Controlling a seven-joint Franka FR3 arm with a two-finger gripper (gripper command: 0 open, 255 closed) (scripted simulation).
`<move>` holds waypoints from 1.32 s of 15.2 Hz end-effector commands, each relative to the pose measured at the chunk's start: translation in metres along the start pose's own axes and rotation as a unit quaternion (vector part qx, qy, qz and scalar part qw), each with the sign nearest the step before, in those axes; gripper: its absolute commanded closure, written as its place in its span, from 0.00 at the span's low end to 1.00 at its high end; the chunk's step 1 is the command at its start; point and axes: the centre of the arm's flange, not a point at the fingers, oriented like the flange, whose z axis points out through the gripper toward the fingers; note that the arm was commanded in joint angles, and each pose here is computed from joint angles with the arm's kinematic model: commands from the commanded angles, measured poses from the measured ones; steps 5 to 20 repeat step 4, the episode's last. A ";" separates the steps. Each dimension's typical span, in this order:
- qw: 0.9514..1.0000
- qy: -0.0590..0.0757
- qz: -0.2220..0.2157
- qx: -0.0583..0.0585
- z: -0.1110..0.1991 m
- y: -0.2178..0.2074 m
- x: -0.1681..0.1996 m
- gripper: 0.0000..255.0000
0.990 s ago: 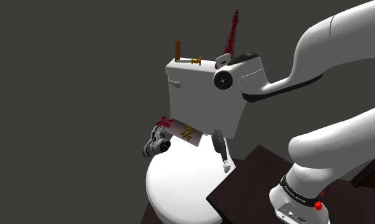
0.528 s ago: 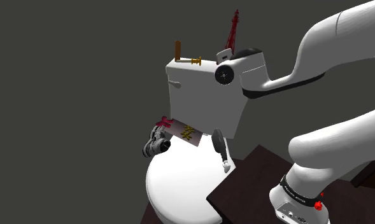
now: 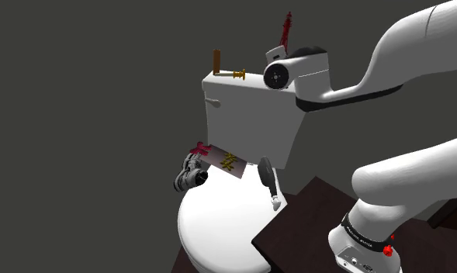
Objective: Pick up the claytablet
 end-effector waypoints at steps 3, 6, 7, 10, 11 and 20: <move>1.000 0.000 0.000 0.000 -0.003 0.017 0.004 1.00; 1.000 0.000 0.000 0.000 -0.003 0.017 0.004 1.00; 1.000 0.000 0.000 0.000 -0.003 0.017 0.004 1.00; 1.000 0.000 0.000 0.000 -0.003 0.017 0.004 1.00; 1.000 0.000 0.000 0.000 -0.003 0.017 0.004 1.00; 1.000 0.000 0.000 0.000 -0.003 0.017 0.004 1.00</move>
